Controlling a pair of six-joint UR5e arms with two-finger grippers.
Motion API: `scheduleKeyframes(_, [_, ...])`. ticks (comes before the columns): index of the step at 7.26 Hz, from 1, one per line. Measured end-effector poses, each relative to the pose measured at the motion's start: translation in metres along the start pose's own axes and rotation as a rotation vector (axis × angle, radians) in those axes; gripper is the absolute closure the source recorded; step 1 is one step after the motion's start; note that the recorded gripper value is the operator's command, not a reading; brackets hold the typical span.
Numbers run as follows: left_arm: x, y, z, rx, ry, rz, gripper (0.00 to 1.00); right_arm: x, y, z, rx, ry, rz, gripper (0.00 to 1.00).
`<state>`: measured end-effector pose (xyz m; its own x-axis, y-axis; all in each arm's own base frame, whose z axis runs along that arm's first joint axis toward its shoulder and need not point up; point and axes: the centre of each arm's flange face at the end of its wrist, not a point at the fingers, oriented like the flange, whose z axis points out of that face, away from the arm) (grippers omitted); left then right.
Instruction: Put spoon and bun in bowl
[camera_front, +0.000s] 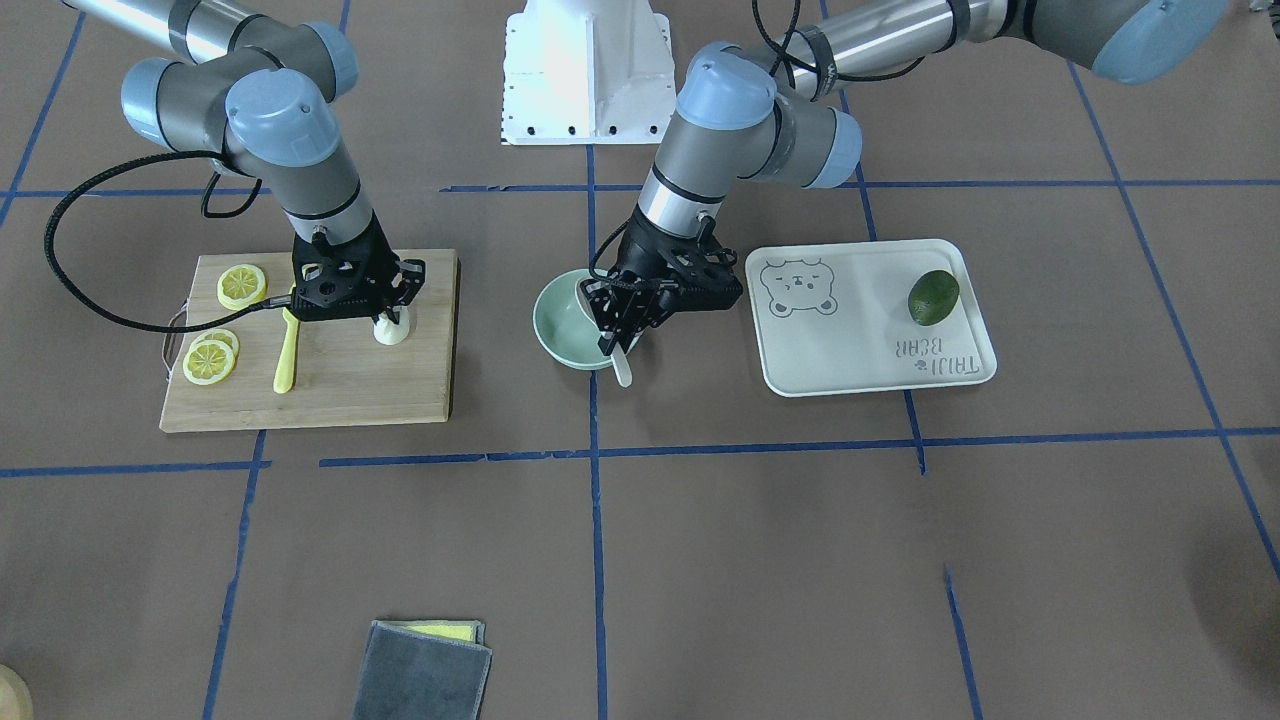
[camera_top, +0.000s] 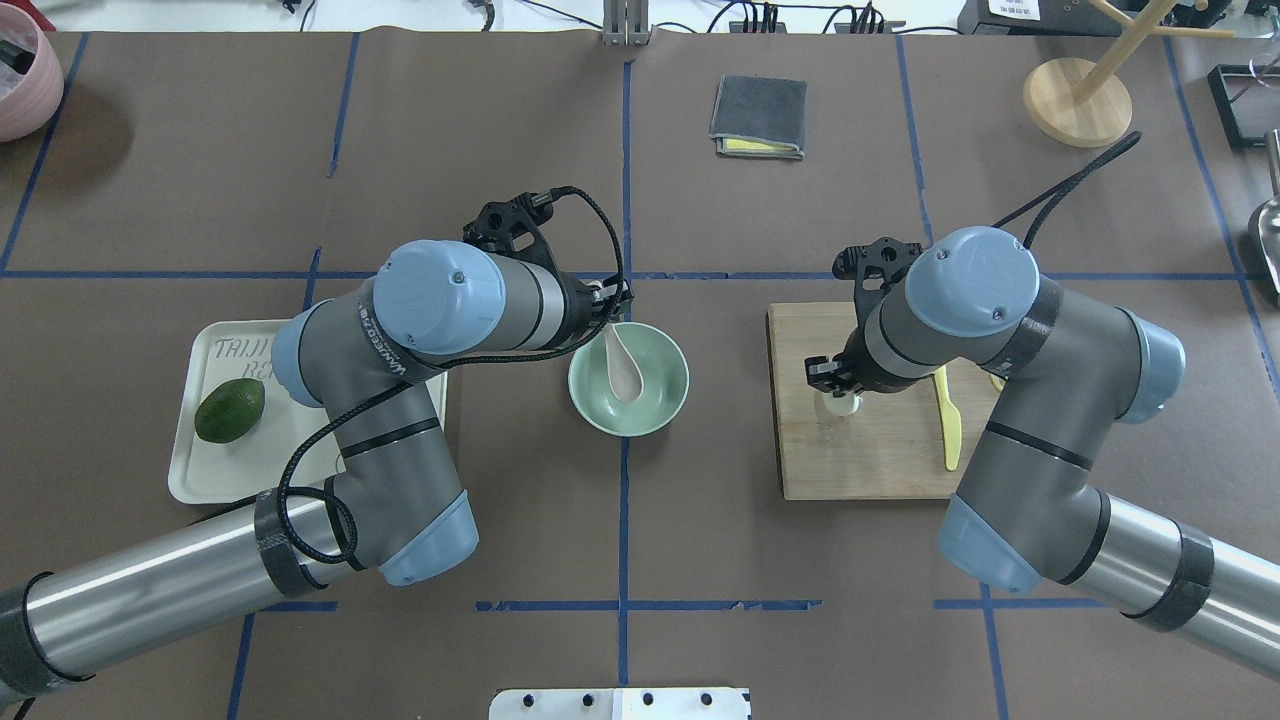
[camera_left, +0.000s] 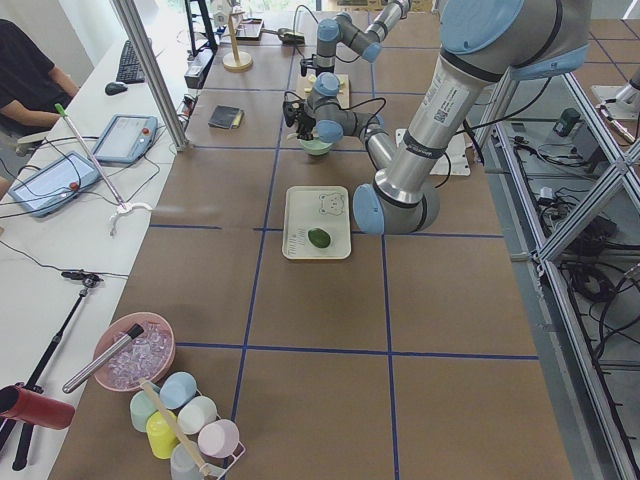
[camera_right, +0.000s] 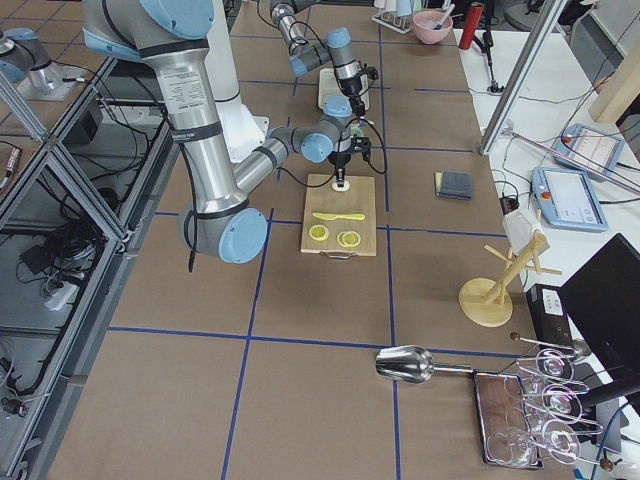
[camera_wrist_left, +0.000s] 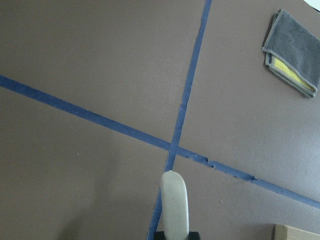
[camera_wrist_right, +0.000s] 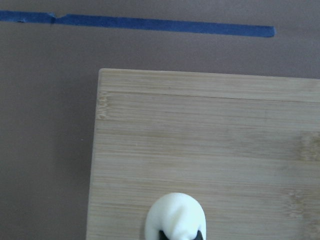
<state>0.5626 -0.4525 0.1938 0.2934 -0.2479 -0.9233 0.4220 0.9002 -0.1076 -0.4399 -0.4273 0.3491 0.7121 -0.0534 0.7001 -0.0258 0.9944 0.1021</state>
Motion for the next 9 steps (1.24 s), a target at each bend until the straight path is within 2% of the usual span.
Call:
scheduleKeyframes(1, [-0.001, 0.004, 0.002, -0.005, -0.002, 0.002, 0.16, 0.001, -0.005, -0.008, 0.003, -0.007, 0.007, 1.0])
scheduleKeyframes(2, [-0.001, 0.007, 0.002, -0.009, -0.003, 0.005, 0.0, 0.001, -0.008, -0.015, 0.003, -0.008, 0.015, 1.0])
scheduleKeyframes(5, [0.0, 0.001, -0.002, -0.002, 0.002, 0.006, 0.0, -0.003, -0.009, -0.028, 0.003, -0.017, 0.017, 1.0])
scheduleKeyframes(7, [0.004, -0.025, -0.019, 0.014, 0.01, 0.008, 0.0, -0.02, -0.015, -0.042, 0.006, -0.055, 0.009, 1.0])
scheduleKeyframes(8, [0.002, -0.043, -0.03, 0.01, -0.018, 0.044, 0.0, -0.032, -0.018, -0.05, 0.013, -0.076, 0.001, 1.0])
scheduleKeyframes(9, [-0.005, -0.058, -0.043, 0.007, -0.078, 0.113, 0.0, -0.049, -0.021, -0.06, 0.022, -0.102, -0.01, 1.0])
